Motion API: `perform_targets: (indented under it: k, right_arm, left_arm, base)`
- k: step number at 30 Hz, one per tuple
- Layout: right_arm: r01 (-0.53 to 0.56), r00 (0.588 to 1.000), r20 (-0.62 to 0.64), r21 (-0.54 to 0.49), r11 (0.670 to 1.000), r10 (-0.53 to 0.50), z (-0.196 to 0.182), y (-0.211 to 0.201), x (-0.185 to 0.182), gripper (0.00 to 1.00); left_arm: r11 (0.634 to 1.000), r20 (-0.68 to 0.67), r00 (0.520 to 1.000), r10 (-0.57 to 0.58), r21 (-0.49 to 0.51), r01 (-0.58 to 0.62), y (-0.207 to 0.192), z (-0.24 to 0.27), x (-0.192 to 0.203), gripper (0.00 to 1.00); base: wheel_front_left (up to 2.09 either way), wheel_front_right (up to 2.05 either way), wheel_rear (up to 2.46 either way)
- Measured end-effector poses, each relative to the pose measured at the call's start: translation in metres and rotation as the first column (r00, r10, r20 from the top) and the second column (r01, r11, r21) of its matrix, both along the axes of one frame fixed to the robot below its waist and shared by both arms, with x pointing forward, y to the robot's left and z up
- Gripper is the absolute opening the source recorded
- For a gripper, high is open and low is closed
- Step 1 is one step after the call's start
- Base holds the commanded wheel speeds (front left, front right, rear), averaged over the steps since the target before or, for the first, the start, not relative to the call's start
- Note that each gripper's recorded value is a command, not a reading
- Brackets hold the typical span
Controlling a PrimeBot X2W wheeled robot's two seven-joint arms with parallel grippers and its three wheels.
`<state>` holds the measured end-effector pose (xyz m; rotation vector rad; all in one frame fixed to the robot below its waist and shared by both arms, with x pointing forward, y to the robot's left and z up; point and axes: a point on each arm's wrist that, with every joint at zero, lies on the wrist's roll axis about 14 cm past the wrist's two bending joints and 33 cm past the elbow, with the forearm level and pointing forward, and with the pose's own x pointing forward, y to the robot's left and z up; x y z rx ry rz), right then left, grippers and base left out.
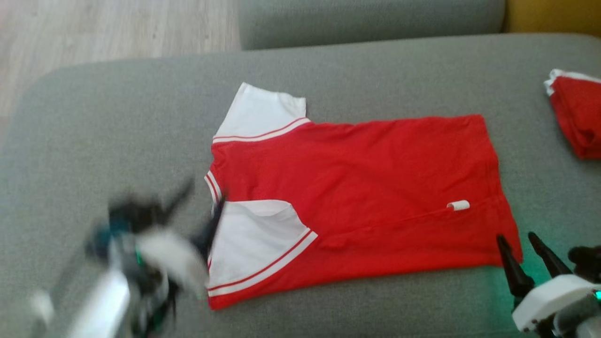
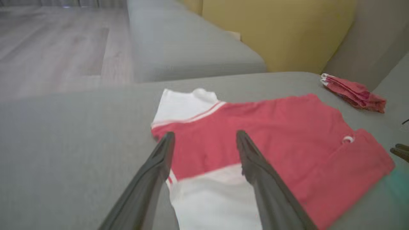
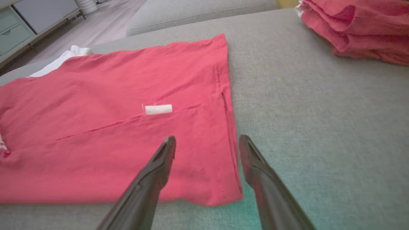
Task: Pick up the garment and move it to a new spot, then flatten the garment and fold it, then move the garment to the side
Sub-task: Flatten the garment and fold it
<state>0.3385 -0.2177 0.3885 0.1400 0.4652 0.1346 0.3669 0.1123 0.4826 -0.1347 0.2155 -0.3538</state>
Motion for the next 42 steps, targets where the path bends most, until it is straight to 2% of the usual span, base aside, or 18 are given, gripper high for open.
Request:
perform_targets:
  k: [3, 6, 13, 16, 23, 26, 30, 42]
  right_arm:
    - [-0.018, 1.000, 0.011, -0.003, 1.000, 0.018, 0.001, 0.006, 0.012, 1.00]
    - [-0.028, 0.998, 0.048, -0.007, 1.000, 0.029, 0.010, 0.009, 0.033, 1.00]
    - [-0.025, 0.996, 0.081, -0.014, 1.000, 0.026, 0.014, 0.007, 0.067, 1.00]
    - [-0.002, 0.998, 0.055, -0.010, 1.000, 0.002, 0.003, 0.002, 0.068, 1.00]
    - [0.061, 0.998, 0.000, -0.022, 0.998, -0.061, -0.018, -0.017, 0.062, 1.00]
    - [0.077, 0.997, -0.003, -0.028, 0.997, -0.077, -0.022, -0.022, 0.063, 1.00]
    - [0.087, 0.996, -0.009, -0.035, 0.996, -0.088, -0.025, -0.026, 0.064, 1.00]
    - [0.121, 0.993, -0.001, -0.048, 0.991, -0.121, -0.026, -0.036, 0.066, 1.00]
  left_arm:
    - [0.997, 0.088, 0.993, -0.074, 0.029, 0.072, -0.009, 0.046, 0.051, 1.00]
    - [0.991, 0.094, 0.988, -0.123, 0.068, 0.117, -0.014, 0.069, 0.096, 1.00]
    - [0.959, -0.067, 0.983, -0.173, 0.213, 0.184, -0.017, 0.045, 0.177, 1.00]
    - [0.951, -0.135, 0.973, -0.188, 0.221, 0.214, -0.023, 0.023, 0.201, 1.00]
    - [0.933, -0.354, 0.923, -0.148, 0.260, 0.249, -0.014, -0.060, 0.224, 1.00]
    - [0.927, -0.399, 0.906, -0.142, 0.268, 0.263, -0.014, -0.081, 0.230, 1.00]
    - [0.931, -0.419, 0.897, -0.140, 0.253, 0.264, -0.016, -0.092, 0.237, 1.00]
    - [0.905, -0.461, 0.877, -0.134, 0.303, 0.298, -0.010, -0.121, 0.239, 1.00]
  base:
    - [0.00, 0.00, 0.00]
    - [0.00, 0.00, 0.00]
    - [0.00, 0.00, 0.00]
    - [0.00, 0.00, 0.00]
    - [0.00, 0.00, 0.00]
    - [0.00, 0.00, 0.00]
    - [0.00, 0.00, 0.00]
    - [0.00, 0.00, 0.00]
